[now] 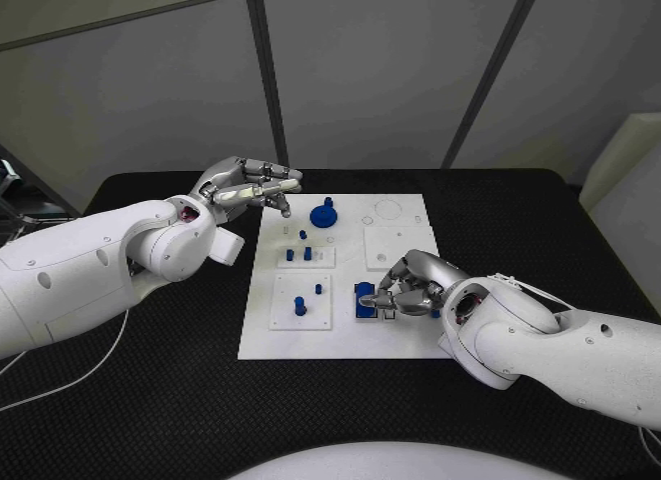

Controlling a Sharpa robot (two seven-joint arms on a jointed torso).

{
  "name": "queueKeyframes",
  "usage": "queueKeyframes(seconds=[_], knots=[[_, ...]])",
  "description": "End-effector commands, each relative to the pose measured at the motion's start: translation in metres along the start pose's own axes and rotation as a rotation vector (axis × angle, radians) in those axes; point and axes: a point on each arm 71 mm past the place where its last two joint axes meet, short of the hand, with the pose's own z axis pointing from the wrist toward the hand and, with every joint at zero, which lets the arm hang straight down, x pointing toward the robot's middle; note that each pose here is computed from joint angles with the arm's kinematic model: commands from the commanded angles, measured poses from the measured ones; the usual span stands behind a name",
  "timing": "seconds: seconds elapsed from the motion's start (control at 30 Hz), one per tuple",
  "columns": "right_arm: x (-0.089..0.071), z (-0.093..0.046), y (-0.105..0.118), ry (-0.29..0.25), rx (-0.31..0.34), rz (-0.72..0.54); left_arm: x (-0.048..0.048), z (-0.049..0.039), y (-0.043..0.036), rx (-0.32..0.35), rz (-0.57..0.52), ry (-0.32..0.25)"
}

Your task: Assemble the parts on the task board

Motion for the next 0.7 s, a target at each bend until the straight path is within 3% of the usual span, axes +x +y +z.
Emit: queueKeyframes(seconds=[0.03,0.33,0.57,0.7], knots=[[-0.0012,0.0011,0.0018,-0.012,-0.024,-0.021,0.0016,0.0008,-0.0012,0.005,-0.009,0.011],[0.0003,0.0067,-0.0033,0.003,0.012,-0.022,0.0018,0.0010,-0.0010,0.004,-0.010,0.011],[0.0044,0.0085,-0.0049,0.058,0.024,-0.064,0.0014,0.0008,-0.0009,0.002,-0.009,0.010],[0.0040,0.0080,-0.0055,0.058,0.020,-0.083,0.0009,0.0004,-0.0009,0.002,-0.009,0.009]])
